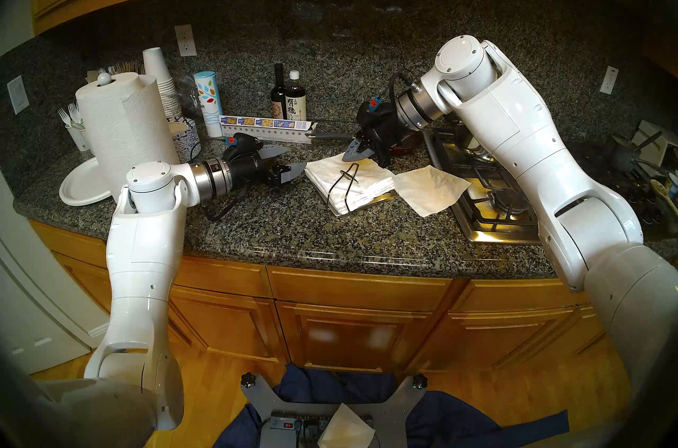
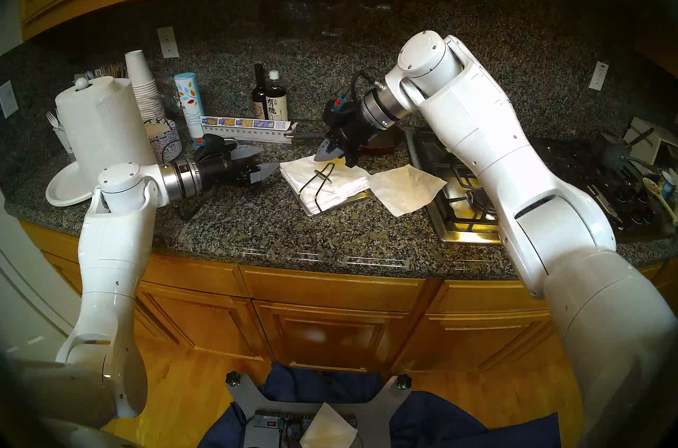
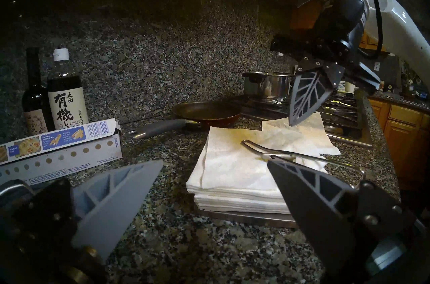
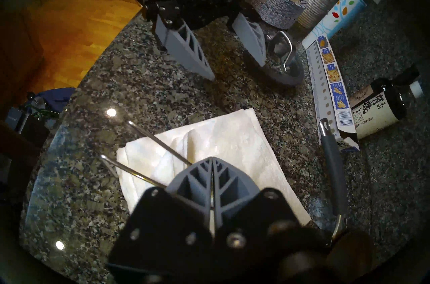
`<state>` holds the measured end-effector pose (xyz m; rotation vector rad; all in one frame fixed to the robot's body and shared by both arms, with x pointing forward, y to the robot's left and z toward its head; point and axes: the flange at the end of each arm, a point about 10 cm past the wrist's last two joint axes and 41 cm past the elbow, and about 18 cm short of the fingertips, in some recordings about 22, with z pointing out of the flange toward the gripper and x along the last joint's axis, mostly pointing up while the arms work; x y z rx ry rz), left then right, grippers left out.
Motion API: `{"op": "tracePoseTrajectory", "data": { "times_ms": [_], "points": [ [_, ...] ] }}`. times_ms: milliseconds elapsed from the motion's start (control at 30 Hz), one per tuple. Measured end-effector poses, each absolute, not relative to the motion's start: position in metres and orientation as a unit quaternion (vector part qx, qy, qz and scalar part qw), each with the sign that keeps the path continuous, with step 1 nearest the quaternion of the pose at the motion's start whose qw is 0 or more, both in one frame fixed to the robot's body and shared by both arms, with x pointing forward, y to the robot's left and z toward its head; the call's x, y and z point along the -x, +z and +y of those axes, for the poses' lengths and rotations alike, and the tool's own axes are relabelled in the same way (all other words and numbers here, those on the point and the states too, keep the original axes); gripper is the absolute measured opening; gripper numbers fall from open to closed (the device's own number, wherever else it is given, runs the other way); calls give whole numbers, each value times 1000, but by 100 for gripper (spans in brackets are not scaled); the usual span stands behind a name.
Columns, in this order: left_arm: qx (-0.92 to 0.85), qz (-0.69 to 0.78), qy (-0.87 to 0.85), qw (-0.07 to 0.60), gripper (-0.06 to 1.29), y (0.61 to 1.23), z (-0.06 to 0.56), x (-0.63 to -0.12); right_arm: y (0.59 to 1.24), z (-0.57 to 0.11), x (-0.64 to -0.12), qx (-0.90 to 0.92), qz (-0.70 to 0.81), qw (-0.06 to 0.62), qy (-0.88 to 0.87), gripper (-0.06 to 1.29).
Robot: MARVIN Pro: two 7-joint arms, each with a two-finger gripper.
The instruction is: Take napkin out of napkin holder
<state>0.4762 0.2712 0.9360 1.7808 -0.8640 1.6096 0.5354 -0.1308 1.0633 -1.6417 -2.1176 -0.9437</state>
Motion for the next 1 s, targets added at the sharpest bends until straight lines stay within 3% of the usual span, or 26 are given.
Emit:
{"op": "tracePoseTrajectory", "data": {
  "times_ms": [1000],
  "points": [
    [-668,-314,610,287,121,936,274,-477,1042,-135,-545,591,-743,152,-275,-4]
  ]
}}
